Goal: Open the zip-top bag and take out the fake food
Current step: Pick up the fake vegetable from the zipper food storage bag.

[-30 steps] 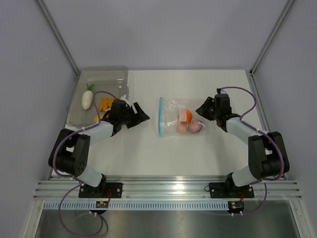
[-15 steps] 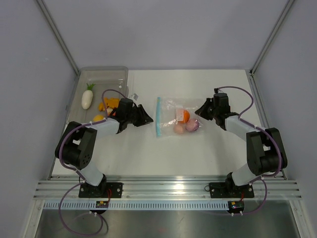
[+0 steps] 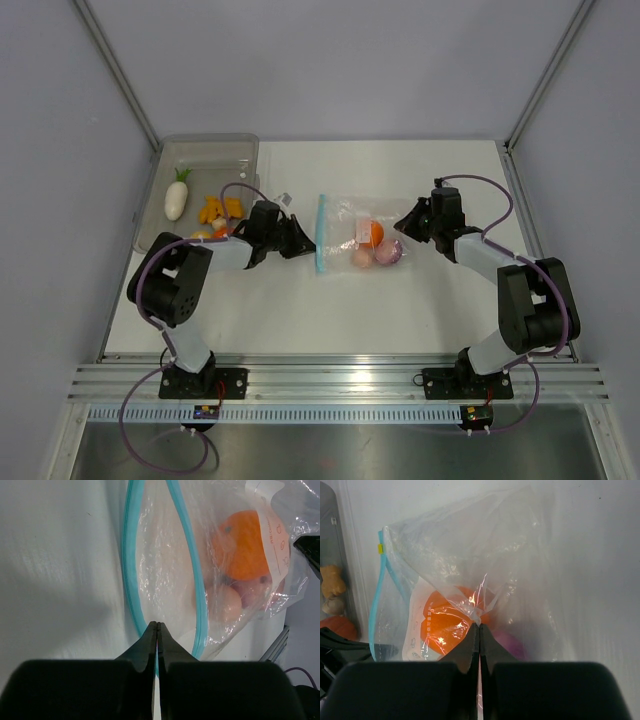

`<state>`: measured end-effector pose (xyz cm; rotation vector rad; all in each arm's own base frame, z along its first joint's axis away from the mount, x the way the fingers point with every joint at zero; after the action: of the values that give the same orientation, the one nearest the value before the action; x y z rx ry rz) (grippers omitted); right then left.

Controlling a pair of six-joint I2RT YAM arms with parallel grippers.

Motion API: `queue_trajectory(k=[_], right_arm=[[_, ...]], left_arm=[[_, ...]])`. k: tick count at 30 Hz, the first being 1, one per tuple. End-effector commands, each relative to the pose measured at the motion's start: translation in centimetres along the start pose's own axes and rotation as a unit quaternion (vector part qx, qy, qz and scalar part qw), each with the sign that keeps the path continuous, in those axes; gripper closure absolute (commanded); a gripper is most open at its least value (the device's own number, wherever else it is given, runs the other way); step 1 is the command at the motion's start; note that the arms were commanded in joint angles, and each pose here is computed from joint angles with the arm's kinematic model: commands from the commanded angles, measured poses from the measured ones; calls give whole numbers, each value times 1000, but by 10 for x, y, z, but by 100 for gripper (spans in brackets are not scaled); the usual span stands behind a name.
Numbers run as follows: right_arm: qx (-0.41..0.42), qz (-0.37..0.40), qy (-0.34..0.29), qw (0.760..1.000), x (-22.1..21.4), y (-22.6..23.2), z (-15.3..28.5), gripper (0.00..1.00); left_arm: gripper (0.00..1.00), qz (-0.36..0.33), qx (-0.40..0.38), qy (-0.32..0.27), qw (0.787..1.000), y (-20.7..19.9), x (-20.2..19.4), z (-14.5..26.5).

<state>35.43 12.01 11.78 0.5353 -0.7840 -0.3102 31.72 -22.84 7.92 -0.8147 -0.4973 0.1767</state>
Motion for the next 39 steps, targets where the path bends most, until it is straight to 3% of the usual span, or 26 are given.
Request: queue_trajectory(k=[1, 10, 19, 23, 24, 27, 39], right_arm=[[0, -8, -32, 999, 15, 5, 1, 100], [6, -6, -41, 999, 17, 7, 5, 100], [5, -6, -42, 999, 18, 7, 5, 100], [5, -7, -41, 999, 17, 7, 5, 100], [5, -7, -42, 999, 17, 7, 5, 100], [8, -8, -41, 999, 16, 7, 5, 100], [19, -28, -29, 999, 8, 6, -1, 100]], left_arm=[[100, -11, -62, -7, 998, -25, 9, -5], [100, 34, -146, 42, 988, -44, -14, -12], [97, 75, -164, 79, 980, -45, -27, -29], [87, 69, -170, 79, 980, -48, -26, -30], [76, 67, -172, 82, 979, -49, -27, -31], [64, 55, -191, 96, 975, -57, -29, -34], [48, 50, -217, 120, 967, -68, -40, -42]])
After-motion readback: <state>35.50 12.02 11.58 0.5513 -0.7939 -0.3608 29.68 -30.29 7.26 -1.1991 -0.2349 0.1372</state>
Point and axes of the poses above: each gripper's point midway between its finger pads, its own z axis back along the fingers, its own y axis along the line the jaws close on, x = y × z, the point moved 5 cm from there along z, back along the fingers, and after that the axes turned 3 degrees about z, right-handed, at the moved point
